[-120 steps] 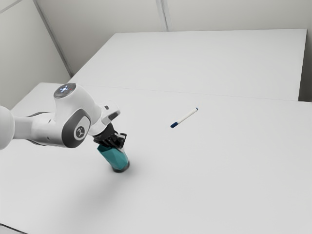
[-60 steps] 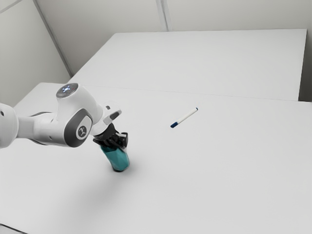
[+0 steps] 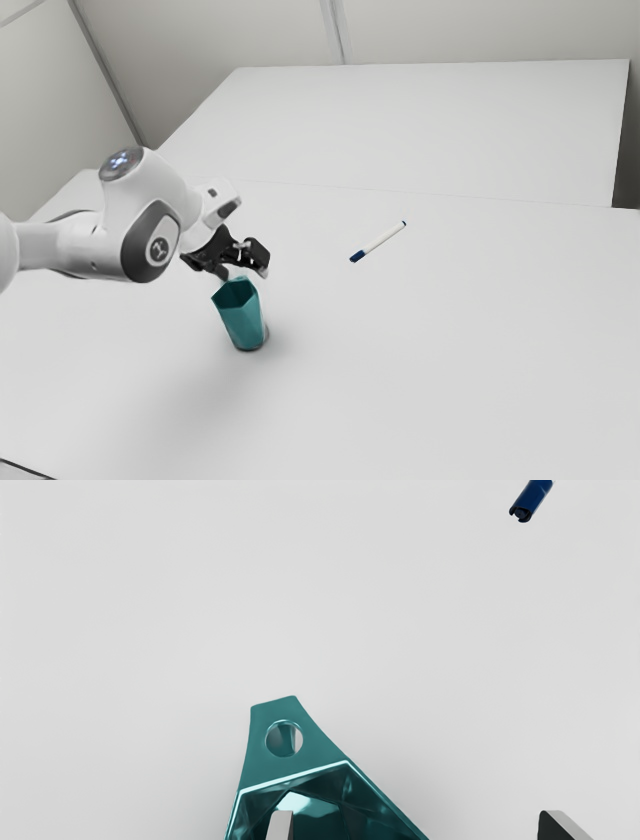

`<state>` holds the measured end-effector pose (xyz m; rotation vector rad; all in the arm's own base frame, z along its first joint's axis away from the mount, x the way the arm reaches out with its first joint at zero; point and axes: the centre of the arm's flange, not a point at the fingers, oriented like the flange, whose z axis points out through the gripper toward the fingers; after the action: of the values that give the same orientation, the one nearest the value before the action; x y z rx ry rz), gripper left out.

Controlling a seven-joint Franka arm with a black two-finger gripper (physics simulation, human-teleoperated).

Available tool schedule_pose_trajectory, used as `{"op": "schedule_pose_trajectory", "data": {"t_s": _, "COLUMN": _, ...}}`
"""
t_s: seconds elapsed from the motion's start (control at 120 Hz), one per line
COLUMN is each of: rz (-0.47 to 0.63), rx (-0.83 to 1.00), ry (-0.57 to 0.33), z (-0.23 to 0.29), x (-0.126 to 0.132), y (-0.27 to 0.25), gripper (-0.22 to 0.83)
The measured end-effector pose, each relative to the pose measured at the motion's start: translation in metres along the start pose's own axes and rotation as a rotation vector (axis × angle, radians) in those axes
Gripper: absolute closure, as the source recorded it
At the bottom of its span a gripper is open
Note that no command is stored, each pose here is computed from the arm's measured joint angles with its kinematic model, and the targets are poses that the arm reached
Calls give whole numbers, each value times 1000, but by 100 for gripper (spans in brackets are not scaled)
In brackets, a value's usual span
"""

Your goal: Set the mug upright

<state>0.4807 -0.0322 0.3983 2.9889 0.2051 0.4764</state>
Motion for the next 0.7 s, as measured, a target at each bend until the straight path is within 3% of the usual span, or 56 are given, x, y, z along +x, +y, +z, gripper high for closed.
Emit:
{"op": "schedule_pose_trajectory", "data": {"t_s": 0.1, "rz": 12, "rx": -4, "ry": 9, "z": -16, "x": 25, "y": 6, "gripper": 5}}
{"op": "schedule_pose_trajectory", "data": {"t_s": 0.225, "rz": 77, "rx": 34, "ry": -40, "z": -31, "x": 110, "y": 24, "gripper": 3}}
{"op": "schedule_pose_trajectory", "data": {"t_s": 0.358, "rz": 144, "rx": 83, "ry": -89, "z": -64, "x": 152, "y": 34, "gripper": 1}}
{"op": "schedule_pose_trajectory", "data": {"t_s": 0.55, "rz": 210, "rx": 108, "ry": -96, "z": -162, "x": 152, "y": 33, "gripper": 1}}
{"op": "schedule_pose_trajectory", "data": {"t_s": 0.7, "rz": 267, "rx": 135, "ry": -152, "z": -179, "x": 150, "y": 27, "gripper": 0}}
